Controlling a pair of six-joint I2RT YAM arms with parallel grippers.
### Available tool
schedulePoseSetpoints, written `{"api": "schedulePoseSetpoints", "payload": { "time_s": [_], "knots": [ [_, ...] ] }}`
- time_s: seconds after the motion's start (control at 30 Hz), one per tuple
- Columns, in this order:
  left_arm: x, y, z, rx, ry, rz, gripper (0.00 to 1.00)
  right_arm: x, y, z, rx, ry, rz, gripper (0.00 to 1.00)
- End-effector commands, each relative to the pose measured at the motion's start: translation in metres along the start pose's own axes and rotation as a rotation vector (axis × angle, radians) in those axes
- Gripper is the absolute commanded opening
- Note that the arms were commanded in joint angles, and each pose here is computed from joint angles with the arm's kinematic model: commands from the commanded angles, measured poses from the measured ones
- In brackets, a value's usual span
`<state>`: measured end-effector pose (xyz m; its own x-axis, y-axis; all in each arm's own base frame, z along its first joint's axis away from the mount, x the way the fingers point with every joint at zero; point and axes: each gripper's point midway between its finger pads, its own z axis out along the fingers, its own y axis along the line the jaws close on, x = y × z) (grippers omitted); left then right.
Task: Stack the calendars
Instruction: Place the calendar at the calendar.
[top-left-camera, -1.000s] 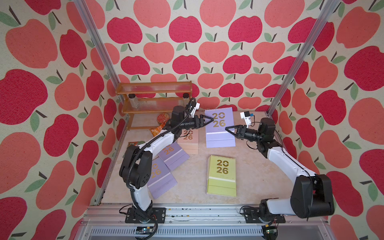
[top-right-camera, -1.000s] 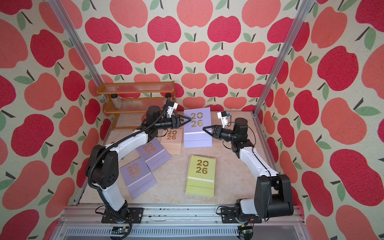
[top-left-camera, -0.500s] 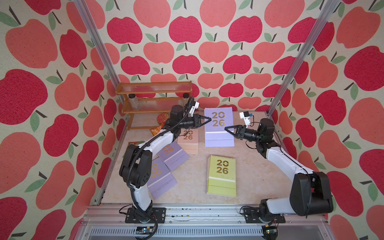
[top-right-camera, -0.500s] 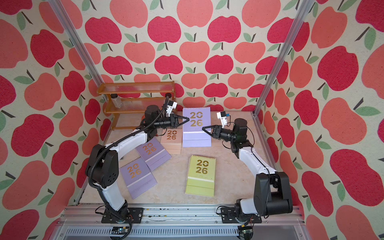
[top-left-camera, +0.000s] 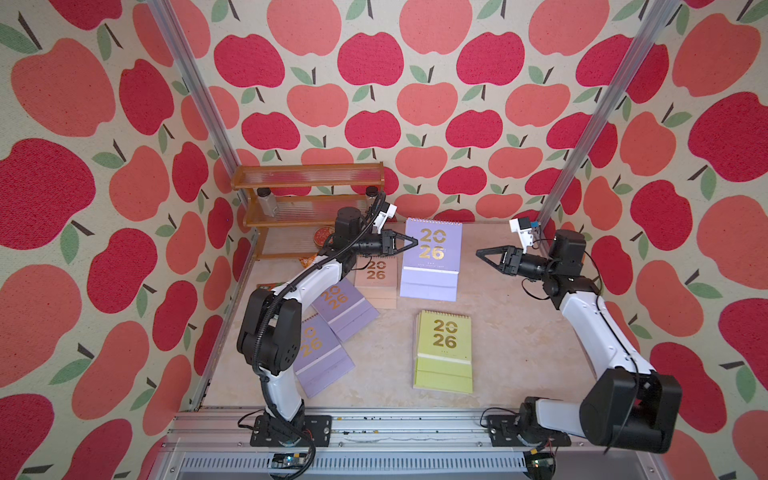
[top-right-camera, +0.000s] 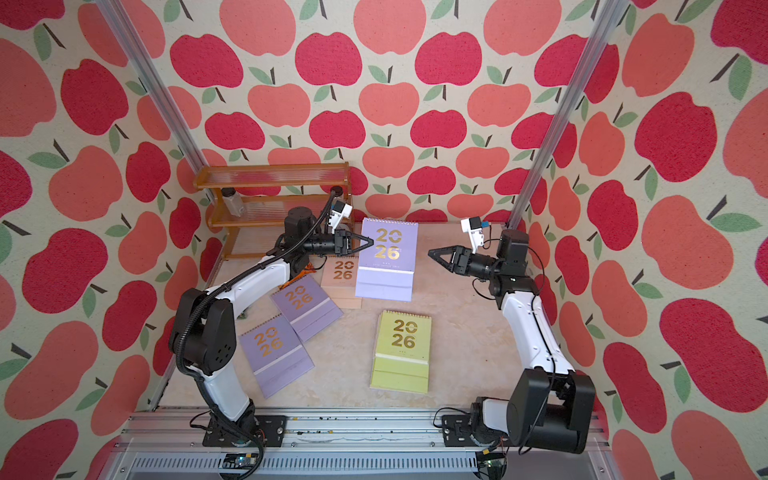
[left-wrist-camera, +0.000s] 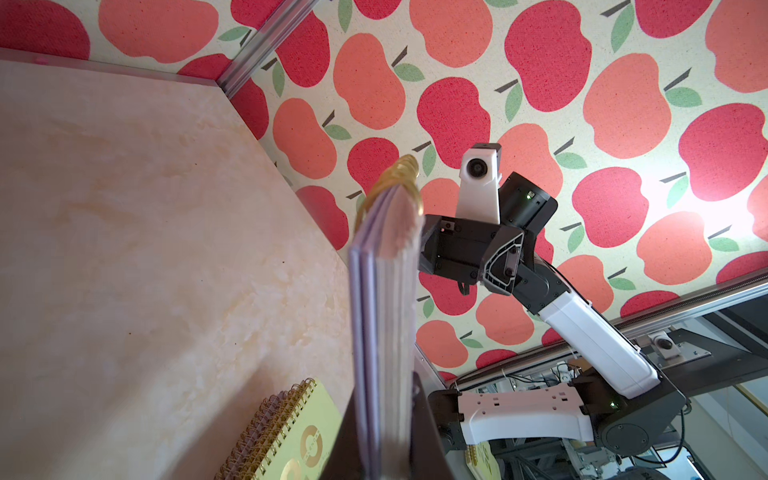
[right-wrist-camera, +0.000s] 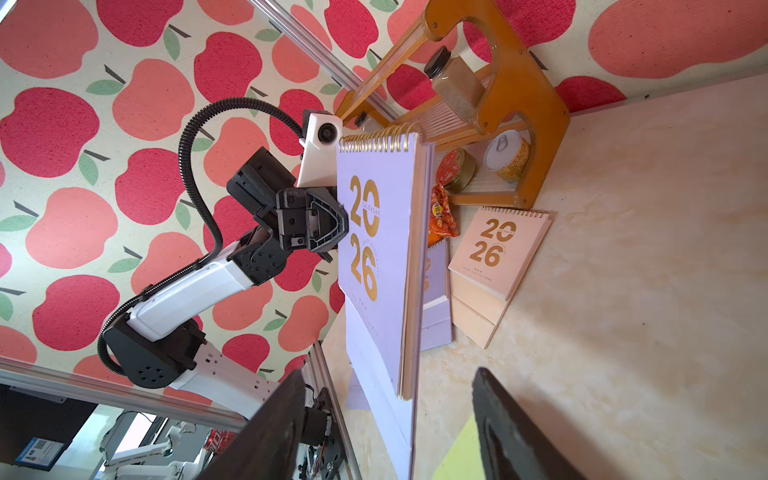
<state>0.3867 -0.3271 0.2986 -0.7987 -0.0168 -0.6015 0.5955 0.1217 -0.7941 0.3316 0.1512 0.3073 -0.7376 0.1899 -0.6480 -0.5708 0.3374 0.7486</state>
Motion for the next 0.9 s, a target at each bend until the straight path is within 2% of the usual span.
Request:
{"api": "schedulePoseSetpoints", "payload": {
  "time_s": [0.0, 0.17, 0.5, 0.63, 0.87],
  "knots": [
    [-0.001, -0.042, -0.006, 0.069, 0.021, 0.114, 0.00, 0.011, 0.012, 0.001, -0.070, 0.038, -0.025, 0.66],
    [0.006, -0.050, 0.003, 0.093, 0.028, 0.116, 0.00, 0.021, 0.004, 0.007, -0.058, 0.046, -0.017, 0.66],
    [0.011, -0.053, 0.019, 0.115, 0.050, 0.107, 0.00, 0.035, 0.014, 0.031, -0.094, 0.064, -0.040, 0.65],
    [0.013, -0.053, 0.021, 0.116, 0.054, 0.102, 0.00, 0.031, 0.013, 0.034, -0.109, 0.021, -0.030, 0.56],
    [0.015, -0.050, 0.024, 0.116, 0.055, 0.095, 0.00, 0.029, 0.016, 0.037, -0.131, -0.006, -0.029, 0.33]
  ]
}}
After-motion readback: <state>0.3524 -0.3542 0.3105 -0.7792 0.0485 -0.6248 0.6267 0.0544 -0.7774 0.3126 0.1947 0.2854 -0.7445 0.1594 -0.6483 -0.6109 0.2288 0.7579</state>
